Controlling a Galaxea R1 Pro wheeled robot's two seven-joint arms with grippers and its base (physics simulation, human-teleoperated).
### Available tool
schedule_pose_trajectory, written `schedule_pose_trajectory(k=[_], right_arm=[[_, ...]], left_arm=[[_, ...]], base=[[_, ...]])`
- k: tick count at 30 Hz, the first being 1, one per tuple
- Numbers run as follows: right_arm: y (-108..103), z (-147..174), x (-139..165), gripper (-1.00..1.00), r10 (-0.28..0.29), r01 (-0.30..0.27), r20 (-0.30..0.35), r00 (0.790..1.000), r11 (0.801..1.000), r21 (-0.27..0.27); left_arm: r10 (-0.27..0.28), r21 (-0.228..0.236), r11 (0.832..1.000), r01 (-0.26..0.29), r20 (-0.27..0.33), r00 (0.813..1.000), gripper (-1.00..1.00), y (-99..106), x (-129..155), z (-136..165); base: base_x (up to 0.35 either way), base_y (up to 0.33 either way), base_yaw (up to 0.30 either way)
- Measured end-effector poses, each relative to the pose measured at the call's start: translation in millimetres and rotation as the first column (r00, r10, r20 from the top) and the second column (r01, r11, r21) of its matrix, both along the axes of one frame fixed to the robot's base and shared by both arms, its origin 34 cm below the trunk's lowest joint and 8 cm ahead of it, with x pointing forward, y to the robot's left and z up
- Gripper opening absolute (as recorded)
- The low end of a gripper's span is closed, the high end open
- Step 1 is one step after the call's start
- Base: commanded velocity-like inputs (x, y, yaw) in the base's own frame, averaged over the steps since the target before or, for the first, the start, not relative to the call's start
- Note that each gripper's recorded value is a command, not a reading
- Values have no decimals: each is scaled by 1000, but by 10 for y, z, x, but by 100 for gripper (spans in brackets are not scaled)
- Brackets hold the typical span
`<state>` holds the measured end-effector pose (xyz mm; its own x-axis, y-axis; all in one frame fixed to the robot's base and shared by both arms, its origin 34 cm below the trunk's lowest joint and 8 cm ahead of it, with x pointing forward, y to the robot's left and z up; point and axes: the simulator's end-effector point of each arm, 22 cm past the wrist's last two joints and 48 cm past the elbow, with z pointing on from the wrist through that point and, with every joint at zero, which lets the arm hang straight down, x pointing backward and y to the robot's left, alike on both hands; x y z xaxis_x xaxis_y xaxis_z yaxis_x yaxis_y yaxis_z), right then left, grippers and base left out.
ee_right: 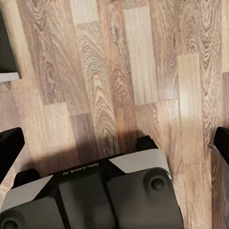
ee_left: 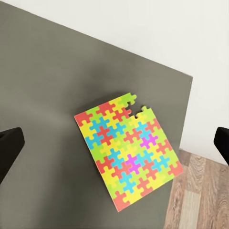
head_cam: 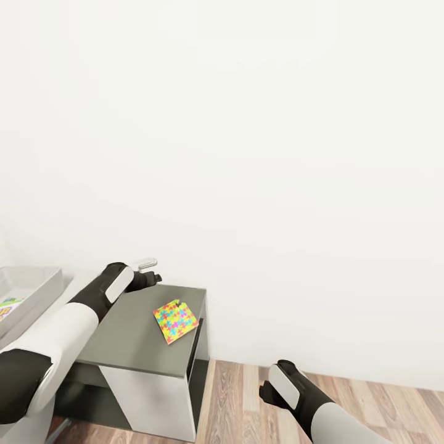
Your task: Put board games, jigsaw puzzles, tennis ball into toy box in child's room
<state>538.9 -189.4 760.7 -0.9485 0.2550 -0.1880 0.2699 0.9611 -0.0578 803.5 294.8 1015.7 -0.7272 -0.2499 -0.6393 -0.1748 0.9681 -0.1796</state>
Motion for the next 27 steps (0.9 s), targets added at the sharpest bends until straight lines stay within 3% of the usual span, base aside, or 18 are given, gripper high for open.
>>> schedule_pose_trajectory(k=[12,20,27], right_arm=[[-11,-4,-5,100,0,0,-2,1000,1000,-2],[-15,-10,-23,100,4,-4,-11,1000,1000,-1],[-7,-18,-71,100,18,-18,-35,999,1000,2]], left_arm=[[2,4,1000,-2,-1,1000,100,-2,0,-2],[53,56,997,-52,-18,998,100,141,-30,-27],[83,98,992,-79,-35,996,100,83,-59,-53]], base=[[187,37,0],[21,2,0],[2,0,0]])
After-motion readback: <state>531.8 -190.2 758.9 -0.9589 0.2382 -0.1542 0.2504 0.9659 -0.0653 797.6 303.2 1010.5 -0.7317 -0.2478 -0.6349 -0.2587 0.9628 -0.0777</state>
